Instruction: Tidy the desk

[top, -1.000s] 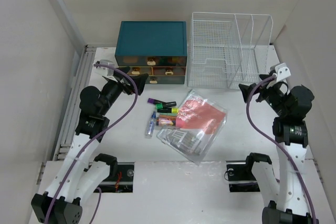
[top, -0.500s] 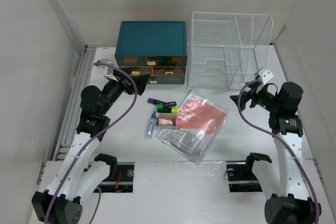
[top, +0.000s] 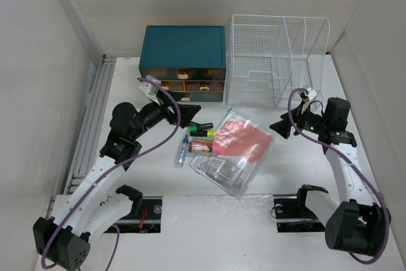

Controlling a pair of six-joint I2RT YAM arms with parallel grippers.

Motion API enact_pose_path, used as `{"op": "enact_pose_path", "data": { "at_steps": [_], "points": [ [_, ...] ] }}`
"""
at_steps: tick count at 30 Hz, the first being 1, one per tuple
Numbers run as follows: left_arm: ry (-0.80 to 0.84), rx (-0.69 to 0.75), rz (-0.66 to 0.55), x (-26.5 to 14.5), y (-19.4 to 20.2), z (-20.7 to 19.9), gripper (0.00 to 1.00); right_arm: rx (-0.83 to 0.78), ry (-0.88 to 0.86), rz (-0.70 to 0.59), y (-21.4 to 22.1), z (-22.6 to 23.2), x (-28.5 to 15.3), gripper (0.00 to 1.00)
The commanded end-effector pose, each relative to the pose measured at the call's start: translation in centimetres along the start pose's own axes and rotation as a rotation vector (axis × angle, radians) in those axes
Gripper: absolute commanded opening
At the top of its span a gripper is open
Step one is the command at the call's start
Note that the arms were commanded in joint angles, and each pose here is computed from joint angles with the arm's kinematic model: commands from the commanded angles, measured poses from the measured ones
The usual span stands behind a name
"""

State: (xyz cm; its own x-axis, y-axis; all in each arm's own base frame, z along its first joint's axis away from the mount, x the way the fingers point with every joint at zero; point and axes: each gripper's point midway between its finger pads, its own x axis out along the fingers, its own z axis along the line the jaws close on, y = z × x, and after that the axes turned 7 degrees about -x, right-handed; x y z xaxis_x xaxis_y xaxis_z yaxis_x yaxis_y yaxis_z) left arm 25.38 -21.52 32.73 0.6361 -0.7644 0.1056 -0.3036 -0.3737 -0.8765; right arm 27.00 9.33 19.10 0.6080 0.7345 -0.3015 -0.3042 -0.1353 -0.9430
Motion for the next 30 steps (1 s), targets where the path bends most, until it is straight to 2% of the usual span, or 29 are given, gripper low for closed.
{"op": "enact_pose_path", "data": {
  "at_steps": [1, 6, 10, 15, 16, 19, 25, 30],
  "points": [
    [0.033, -0.015, 0.006, -0.8, 0.0, -1.8, 0.97, 0.085, -0.013, -0.023, -0.1, 0.1, 0.6, 0.83],
    [0.022, -0.113, 0.022, -1.8, 2.2, -2.2, 0.92, 0.267, 0.077, 0.023, 2.4, -1.6, 1.9, 0.83],
    [-0.014, -0.147, 0.009, -2.2, 3.2, -1.6, 0.9, 0.285, 0.148, 0.067, 4.3, -1.9, 2.7, 0.83],
    [-0.032, -0.172, 0.002, -1.6, 4.6, -0.6, 0.88, 0.369, 0.231, 0.181, 8.0, -3.8, 3.4, 0.82],
    [-0.045, -0.184, 0.039, -1.3, 5.8, 0.1, 0.88, 0.379, 0.245, 0.196, 8.5, -4.0, 3.4, 0.81],
    [-0.027, -0.189, 0.061, -0.4, 6.6, 0.0, 0.88, 0.409, 0.268, 0.237, 9.9, -4.6, 3.6, 0.81],
    [-0.001, -0.185, 0.179, 1.7, 11.9, -0.2, 0.88, 0.463, 0.26, 0.249, 11.0, -4.6, 4.2, 0.82],
    [0.032, -0.13, 0.167, 2.5, 12.7, -1.2, 0.89, 0.517, 0.257, 0.271, 12.0, -4.7, 4.3, 0.82]
  ]
}}
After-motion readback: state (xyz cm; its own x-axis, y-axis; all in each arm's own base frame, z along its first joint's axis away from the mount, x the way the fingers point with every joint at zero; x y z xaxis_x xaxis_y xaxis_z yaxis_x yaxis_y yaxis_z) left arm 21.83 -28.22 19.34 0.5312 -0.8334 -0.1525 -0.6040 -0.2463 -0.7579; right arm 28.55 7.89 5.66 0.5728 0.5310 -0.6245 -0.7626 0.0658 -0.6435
